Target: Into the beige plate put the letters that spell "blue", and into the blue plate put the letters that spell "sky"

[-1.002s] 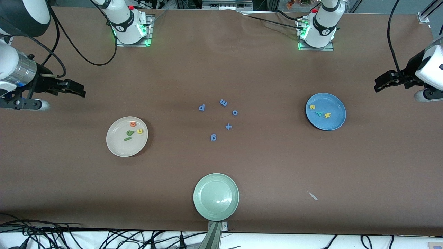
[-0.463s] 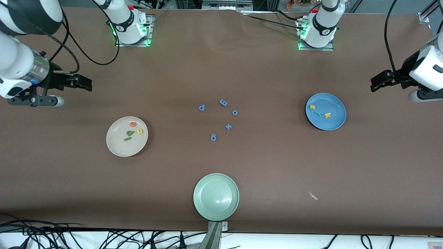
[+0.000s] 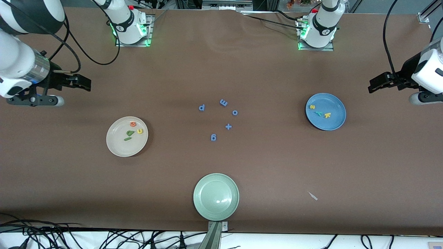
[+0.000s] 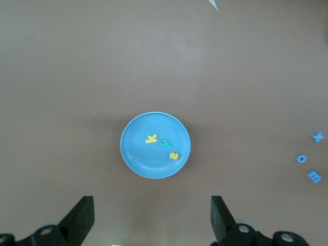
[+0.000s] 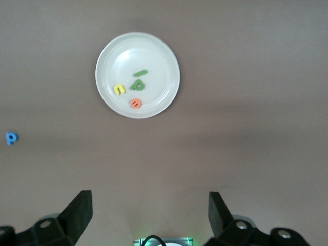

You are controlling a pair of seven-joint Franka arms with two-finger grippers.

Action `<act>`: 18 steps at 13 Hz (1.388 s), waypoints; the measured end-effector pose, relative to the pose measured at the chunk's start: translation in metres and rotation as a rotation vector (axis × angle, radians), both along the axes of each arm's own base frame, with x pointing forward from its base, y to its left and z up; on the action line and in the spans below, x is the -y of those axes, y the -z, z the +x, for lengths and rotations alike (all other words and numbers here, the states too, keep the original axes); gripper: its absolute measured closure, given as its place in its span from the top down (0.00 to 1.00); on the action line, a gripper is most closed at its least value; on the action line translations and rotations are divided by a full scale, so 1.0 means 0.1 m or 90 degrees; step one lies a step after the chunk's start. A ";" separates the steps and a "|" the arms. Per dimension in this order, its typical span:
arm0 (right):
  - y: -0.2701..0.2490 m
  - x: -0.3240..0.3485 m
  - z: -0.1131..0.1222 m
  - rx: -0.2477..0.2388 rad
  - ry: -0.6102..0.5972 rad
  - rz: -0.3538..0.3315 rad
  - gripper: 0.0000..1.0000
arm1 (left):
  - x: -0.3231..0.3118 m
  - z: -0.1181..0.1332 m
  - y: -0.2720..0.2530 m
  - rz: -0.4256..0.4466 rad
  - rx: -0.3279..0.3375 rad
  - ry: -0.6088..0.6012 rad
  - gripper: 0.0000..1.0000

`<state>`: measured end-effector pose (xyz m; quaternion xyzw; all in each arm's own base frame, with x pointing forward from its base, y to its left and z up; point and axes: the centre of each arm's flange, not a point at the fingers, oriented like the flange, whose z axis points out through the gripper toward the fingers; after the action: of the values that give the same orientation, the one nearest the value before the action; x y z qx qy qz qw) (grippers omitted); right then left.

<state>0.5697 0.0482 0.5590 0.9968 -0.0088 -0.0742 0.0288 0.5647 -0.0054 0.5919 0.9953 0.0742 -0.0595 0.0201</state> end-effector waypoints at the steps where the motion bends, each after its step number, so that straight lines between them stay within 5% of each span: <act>1: -0.08 0.05 0.01 0.010 0.006 0.000 1.00 | -0.05 0.00 0.00 -0.002 0.000 -0.004 1.00; 18: -0.11 0.07 0.06 0.022 0.009 0.000 1.00 | -0.30 0.07 -0.04 0.008 0.012 -0.021 1.00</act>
<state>0.5759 0.0408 0.5704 0.9978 -0.0163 -0.0574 0.0280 0.5719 0.0247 0.5964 0.9945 0.0911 -0.0491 0.0152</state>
